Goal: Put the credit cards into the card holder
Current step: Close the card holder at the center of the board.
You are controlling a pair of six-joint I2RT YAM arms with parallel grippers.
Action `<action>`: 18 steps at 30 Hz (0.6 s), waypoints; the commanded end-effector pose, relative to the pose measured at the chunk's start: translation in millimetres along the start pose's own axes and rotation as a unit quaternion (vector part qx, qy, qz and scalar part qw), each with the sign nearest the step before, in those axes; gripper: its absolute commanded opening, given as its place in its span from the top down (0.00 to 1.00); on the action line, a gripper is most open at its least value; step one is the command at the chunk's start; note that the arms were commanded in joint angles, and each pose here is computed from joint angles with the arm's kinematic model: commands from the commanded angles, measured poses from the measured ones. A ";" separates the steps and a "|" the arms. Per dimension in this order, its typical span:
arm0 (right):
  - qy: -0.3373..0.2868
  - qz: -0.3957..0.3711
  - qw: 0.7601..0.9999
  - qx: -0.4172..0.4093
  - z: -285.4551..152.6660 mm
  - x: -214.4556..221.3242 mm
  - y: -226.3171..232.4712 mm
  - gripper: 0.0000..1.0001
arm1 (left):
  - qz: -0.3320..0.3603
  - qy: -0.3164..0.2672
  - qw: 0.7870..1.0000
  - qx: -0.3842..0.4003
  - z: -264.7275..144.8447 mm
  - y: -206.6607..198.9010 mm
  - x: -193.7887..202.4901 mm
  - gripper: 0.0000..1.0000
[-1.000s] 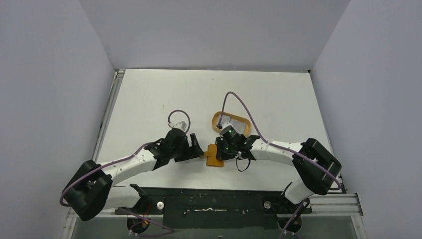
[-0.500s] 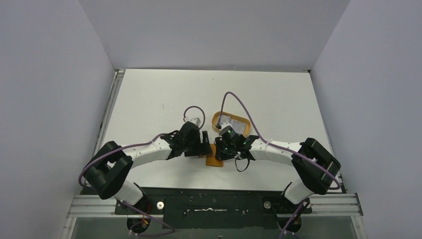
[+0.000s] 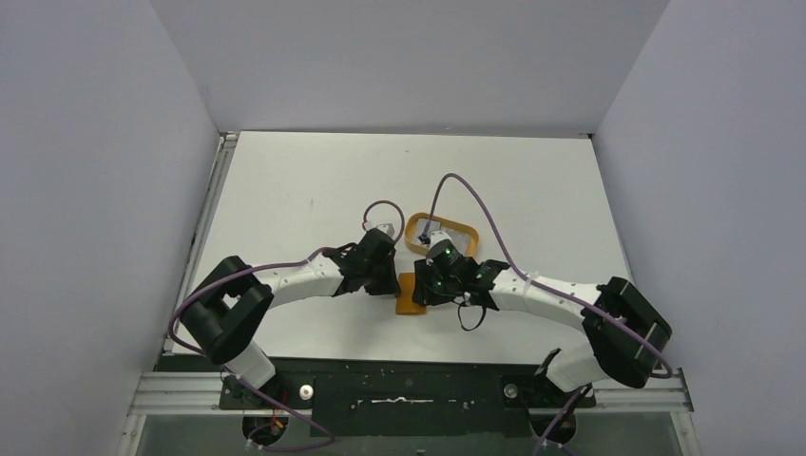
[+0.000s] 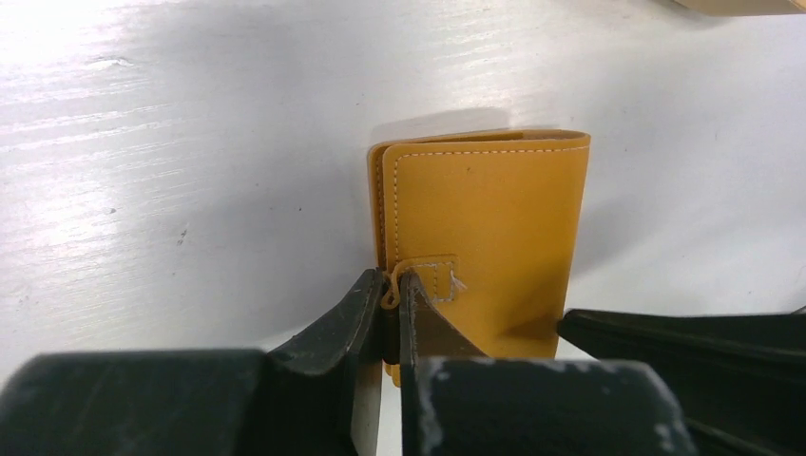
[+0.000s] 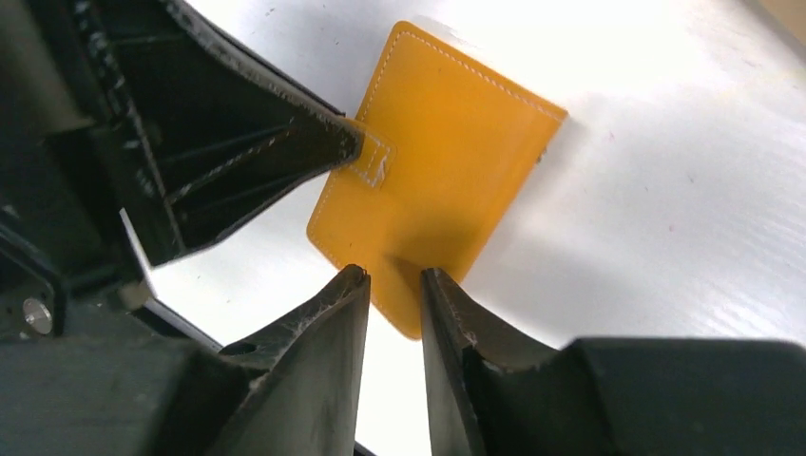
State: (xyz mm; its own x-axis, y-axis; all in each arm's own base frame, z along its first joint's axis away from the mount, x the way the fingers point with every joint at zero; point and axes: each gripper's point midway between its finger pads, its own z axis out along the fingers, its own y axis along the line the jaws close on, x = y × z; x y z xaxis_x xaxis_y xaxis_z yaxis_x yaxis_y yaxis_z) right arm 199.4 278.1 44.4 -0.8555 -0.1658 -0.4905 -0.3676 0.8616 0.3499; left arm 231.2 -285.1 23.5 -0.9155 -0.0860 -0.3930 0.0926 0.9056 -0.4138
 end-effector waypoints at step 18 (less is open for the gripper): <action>-0.074 0.229 0.960 -0.142 0.9 -12.7 -5.2 0.45 | -0.032 0.021 0.994 -0.105 16.2 57.3 25.7 1.00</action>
State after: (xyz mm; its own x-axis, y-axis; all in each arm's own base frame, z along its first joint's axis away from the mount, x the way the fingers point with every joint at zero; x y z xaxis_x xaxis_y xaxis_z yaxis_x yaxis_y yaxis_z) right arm 197.4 251.0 26.8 -0.9180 0.1929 -0.3466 -0.0700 0.7813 0.6202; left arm 233.8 -285.6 20.9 -0.9162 -0.1444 -0.3737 0.0331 0.9024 -0.4297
